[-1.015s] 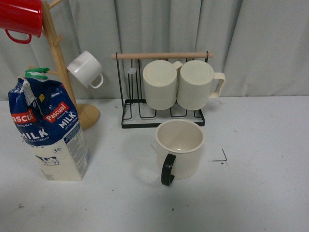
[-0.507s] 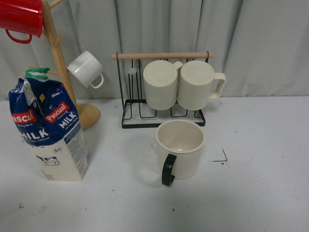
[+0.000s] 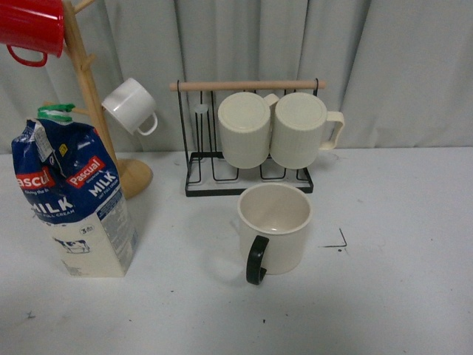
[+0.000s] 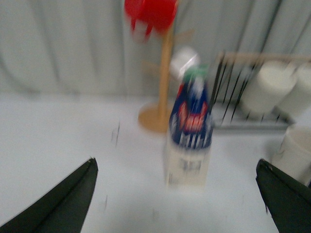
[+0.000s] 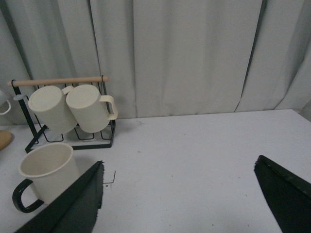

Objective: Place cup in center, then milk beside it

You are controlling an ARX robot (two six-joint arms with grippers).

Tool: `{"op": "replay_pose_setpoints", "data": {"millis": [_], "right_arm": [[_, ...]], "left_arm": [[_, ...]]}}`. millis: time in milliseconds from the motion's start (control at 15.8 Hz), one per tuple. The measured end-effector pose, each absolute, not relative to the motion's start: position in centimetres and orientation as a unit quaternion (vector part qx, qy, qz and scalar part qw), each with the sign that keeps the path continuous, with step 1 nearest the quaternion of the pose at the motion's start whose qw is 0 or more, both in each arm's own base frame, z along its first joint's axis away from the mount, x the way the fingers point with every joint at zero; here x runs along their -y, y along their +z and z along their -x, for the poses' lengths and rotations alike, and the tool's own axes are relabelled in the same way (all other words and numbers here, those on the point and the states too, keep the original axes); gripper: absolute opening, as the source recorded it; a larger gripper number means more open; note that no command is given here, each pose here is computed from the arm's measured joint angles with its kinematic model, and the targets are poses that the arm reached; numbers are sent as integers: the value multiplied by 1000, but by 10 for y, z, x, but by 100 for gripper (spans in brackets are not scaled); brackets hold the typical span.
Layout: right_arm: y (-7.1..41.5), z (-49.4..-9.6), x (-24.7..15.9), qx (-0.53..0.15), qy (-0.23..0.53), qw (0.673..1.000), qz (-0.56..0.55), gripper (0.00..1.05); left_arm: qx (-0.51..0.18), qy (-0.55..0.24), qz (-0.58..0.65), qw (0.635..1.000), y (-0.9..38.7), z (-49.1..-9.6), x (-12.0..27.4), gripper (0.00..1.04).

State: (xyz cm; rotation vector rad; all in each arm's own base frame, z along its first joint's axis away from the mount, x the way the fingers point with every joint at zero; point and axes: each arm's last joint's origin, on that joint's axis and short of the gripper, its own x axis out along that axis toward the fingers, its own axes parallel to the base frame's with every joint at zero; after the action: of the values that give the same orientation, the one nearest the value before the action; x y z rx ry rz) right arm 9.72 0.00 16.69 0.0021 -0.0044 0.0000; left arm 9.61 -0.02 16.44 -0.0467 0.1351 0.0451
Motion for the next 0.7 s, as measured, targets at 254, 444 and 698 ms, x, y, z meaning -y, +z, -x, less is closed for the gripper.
{"op": "replay_pose_setpoints", "data": {"millis": [254,444,698], "right_arm": [[167,-97,0,2,0,1000,-1,98],[167,-97,0,2,0,1000,-1,98],[167,-97,0,2,0,1000,-1,98]], "left_arm": [[-210,106,91,968,208,-121,2,98],[-183,91,96,974,225,-134,5,98],[-156,67,97,981,241,-156,12,98]]}}
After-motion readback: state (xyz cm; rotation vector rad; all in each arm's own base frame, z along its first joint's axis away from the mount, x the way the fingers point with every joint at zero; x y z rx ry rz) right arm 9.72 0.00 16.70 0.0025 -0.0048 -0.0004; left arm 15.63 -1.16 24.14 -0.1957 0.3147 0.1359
